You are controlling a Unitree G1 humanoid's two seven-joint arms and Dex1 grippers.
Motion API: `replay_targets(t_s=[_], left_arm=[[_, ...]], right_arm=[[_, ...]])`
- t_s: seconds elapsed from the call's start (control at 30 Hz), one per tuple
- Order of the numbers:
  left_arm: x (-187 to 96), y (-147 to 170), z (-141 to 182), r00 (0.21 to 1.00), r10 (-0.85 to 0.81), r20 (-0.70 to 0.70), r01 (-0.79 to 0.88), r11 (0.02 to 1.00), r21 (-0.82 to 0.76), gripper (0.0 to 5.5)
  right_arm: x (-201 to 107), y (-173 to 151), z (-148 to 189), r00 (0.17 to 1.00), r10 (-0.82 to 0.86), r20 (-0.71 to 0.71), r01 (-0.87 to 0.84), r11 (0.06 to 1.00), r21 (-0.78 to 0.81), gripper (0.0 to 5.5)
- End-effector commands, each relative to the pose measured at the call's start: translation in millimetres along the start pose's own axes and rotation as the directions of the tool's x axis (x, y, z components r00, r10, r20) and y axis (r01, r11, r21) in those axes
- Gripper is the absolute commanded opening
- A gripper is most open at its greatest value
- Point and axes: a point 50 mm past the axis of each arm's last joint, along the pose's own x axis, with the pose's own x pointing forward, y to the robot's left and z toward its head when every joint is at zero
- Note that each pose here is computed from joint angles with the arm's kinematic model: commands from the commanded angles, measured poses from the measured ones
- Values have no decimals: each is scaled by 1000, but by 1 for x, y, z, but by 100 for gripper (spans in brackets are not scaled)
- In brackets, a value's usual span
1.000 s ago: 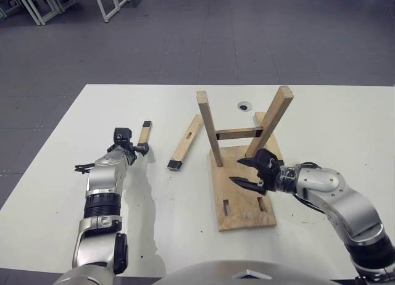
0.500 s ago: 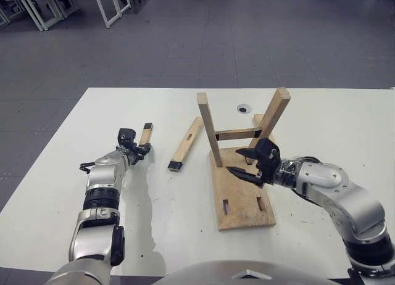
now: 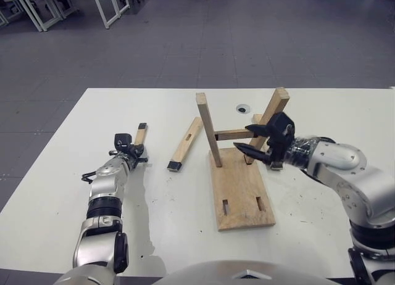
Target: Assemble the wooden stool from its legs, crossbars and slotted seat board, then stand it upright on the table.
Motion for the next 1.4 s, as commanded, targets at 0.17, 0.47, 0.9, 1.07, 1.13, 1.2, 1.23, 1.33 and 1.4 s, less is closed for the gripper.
replay_targets(t_s=[0.17,0.47,0.9,1.07,1.13,1.2,1.23,1.33,1.4], left_arm=[[-67,-76,191,712,-354,607,309,934,182,129],[-105,-128,233,530,-592,607,407,806,431,129],[-112,-167,207,442,-764,470,573,643,508,129],[-109,-155,210,490,-681,544,529,728,435,129],[-107,-151,213,508,-639,577,505,764,401,129],[-107,-150,214,514,-618,595,498,779,380,129],[-109,-151,214,508,-623,596,510,774,375,129],[-113,-158,207,493,-660,567,549,742,386,129],[-114,-164,199,493,-687,535,569,719,399,129]], right_arm=[[13,-51,90,935,-162,316,5,896,445,285],[27,-56,144,883,-64,466,-285,716,637,285],[46,-53,140,893,-45,448,-313,653,689,285],[46,-57,123,904,-90,418,-271,636,723,285],[46,-58,119,906,-98,412,-263,634,728,285],[46,-58,114,908,-105,406,-255,631,733,285],[46,-58,112,910,-108,401,-250,628,737,285],[48,-57,108,913,-112,392,-242,624,743,285],[49,-56,108,912,-110,394,-246,622,744,285]])
